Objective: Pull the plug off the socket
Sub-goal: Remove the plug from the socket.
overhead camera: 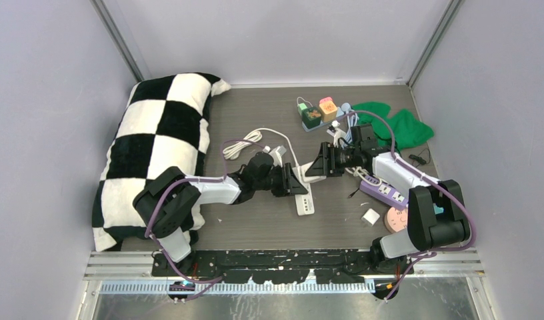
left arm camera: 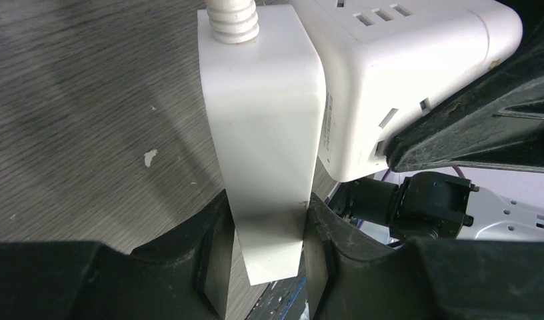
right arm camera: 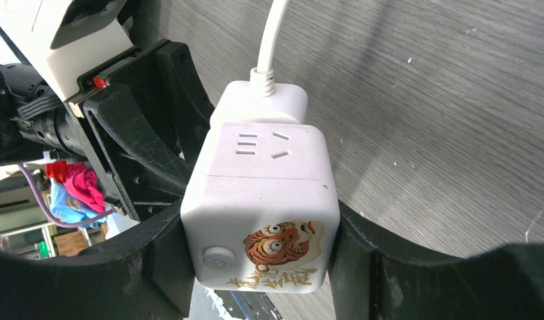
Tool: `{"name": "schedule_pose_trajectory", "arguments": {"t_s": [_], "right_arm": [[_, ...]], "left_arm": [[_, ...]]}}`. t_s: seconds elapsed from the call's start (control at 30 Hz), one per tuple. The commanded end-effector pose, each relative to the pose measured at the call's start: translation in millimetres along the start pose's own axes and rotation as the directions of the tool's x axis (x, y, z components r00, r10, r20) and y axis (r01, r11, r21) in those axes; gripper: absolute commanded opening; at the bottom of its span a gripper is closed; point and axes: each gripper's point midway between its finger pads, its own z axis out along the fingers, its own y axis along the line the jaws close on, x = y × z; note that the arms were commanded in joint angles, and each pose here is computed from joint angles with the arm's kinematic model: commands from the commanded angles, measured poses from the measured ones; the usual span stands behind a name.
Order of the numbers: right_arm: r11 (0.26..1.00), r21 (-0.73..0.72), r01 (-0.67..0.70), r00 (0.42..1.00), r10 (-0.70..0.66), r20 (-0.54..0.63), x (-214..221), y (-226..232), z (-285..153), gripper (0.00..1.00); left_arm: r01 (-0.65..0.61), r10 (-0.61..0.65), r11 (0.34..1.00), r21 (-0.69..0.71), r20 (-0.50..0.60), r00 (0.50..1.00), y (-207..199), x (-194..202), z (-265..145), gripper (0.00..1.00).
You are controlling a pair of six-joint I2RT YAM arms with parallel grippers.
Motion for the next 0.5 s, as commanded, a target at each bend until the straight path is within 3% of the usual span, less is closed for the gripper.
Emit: {"name": "schedule_pose_trajectory", "arguments": {"t_s": [0.0,0.17,0.23,0.47], "right_arm": [[0.980,-0.190,0.057,0.997,-0.045,0.063,-20,45,-11,0.01],[0.939,-0.337,0.069,0.997,-0.060,0.037,-14,75,-12,0.01],[0.946,-0.316,0.068,0.997,-0.057,0.044,-14,73,-10,0.01],[0.991,0.118,0.063,0.993,-0.074,0.090,-23,2,-9,0.01]], "left_arm": [[-0.069,0.069,0.997,0.017,0.024,0.997,-11,-6,-3,0.01],[-0.084,0.084,0.996,0.013,0.027,0.996,-12,-4,-4,0.01],[-0.073,0.073,0.997,0.009,0.022,0.997,-12,-4,-3,0.00],[-0.070,0.071,0.997,-0.013,0.020,0.997,-9,-3,-3,0.00]]}}
